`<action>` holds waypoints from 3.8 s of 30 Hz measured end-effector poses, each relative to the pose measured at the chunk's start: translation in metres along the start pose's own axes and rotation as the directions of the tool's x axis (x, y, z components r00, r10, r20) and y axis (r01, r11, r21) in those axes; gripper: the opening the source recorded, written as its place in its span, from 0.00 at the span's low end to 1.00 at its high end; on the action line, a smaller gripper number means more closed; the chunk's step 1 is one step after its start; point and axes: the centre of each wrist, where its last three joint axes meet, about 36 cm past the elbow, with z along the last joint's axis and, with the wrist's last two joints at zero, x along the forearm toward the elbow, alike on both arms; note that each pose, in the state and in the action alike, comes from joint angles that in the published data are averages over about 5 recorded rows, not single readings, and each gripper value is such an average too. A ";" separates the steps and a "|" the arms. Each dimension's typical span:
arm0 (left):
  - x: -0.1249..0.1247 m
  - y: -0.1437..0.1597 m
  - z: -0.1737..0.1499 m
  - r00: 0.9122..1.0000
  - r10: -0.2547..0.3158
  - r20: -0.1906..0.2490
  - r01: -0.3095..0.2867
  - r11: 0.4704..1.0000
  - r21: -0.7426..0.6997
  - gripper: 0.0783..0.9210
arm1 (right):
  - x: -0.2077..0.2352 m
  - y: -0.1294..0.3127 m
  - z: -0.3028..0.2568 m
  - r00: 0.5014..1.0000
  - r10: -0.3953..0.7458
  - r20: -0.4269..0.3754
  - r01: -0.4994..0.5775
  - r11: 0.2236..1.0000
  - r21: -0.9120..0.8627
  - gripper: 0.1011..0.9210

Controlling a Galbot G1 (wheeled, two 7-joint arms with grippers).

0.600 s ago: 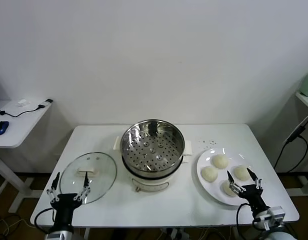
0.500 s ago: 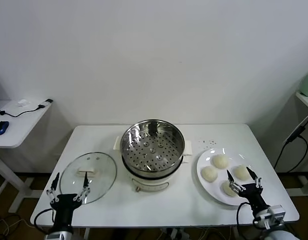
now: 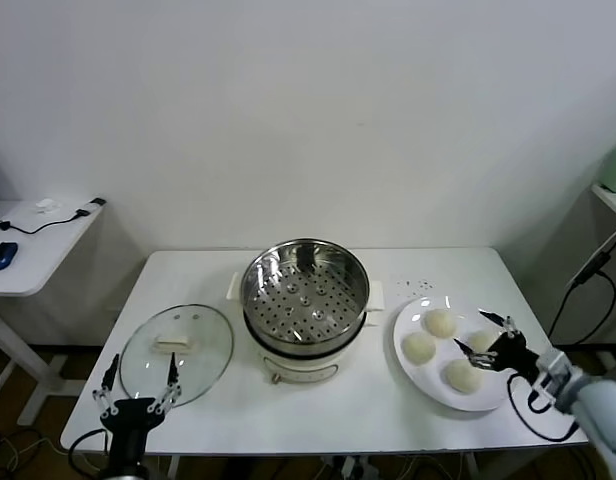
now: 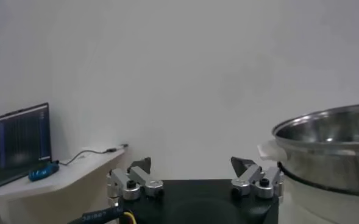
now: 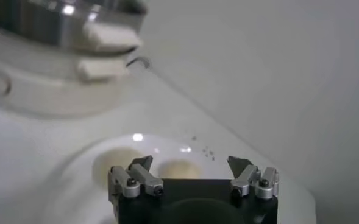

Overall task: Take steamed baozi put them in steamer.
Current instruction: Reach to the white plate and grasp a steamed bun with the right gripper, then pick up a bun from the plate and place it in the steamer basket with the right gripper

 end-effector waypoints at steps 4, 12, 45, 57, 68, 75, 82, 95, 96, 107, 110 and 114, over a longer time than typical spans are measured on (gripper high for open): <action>0.003 -0.001 0.002 1.000 0.001 0.003 -0.001 1.000 0.004 0.88 | -0.015 -0.036 -0.019 0.994 -0.095 -0.061 0.100 0.990 0.097 0.88; 0.005 0.002 0.000 1.000 0.003 0.015 -0.003 1.000 -0.006 0.88 | -0.053 -0.090 -0.061 0.950 -0.248 -0.189 0.285 0.937 0.203 0.88; -0.002 0.001 0.008 1.000 -0.010 0.005 0.010 0.999 -0.035 0.88 | -0.178 -0.108 -0.105 0.812 -0.401 -0.424 0.509 0.842 0.178 0.88; -0.003 0.000 0.010 1.000 -0.007 0.003 0.008 0.999 -0.043 0.88 | -0.182 -0.113 -0.108 0.815 -0.414 -0.406 0.508 0.847 0.157 0.68; 0.001 0.001 0.014 1.000 -0.005 -0.006 0.004 0.999 -0.046 0.88 | -0.175 -0.123 -0.110 0.819 -0.422 -0.389 0.513 0.842 0.168 0.61; 0.004 0.001 0.015 1.000 -0.004 -0.011 0.003 0.999 -0.048 0.88 | -0.145 -0.157 -0.145 0.841 -0.412 -0.349 0.517 0.804 0.296 0.61; 0.006 0.003 0.015 1.000 -0.003 -0.018 0.002 0.998 -0.055 0.88 | -0.092 -0.205 -0.234 0.873 -0.348 -0.342 0.487 0.647 0.587 0.62; 0.008 0.001 0.015 1.000 0.013 -0.022 -0.015 0.997 -0.074 0.88 | -0.046 -0.195 -0.425 0.920 -0.218 -0.326 0.342 0.041 0.939 0.61; 0.008 0.001 0.016 1.000 0.014 -0.022 -0.015 0.997 -0.076 0.88 | -0.047 -0.190 -0.438 0.922 -0.215 -0.322 0.329 -0.002 0.944 0.61; 0.005 0.002 0.016 0.999 0.018 -0.028 -0.020 0.996 -0.089 0.88 | -0.104 -0.125 -0.519 0.920 -0.219 -0.325 0.245 -0.327 0.913 0.61; 0.006 0.002 0.015 0.999 0.015 -0.029 -0.017 0.996 -0.084 0.88 | -0.123 -0.110 -0.523 0.914 -0.229 -0.336 0.238 -0.369 0.899 0.61; 0.005 0.000 0.011 0.999 0.011 -0.034 -0.013 0.998 -0.066 0.88 | -0.146 -0.093 -0.522 0.905 -0.241 -0.352 0.236 -0.404 0.884 0.61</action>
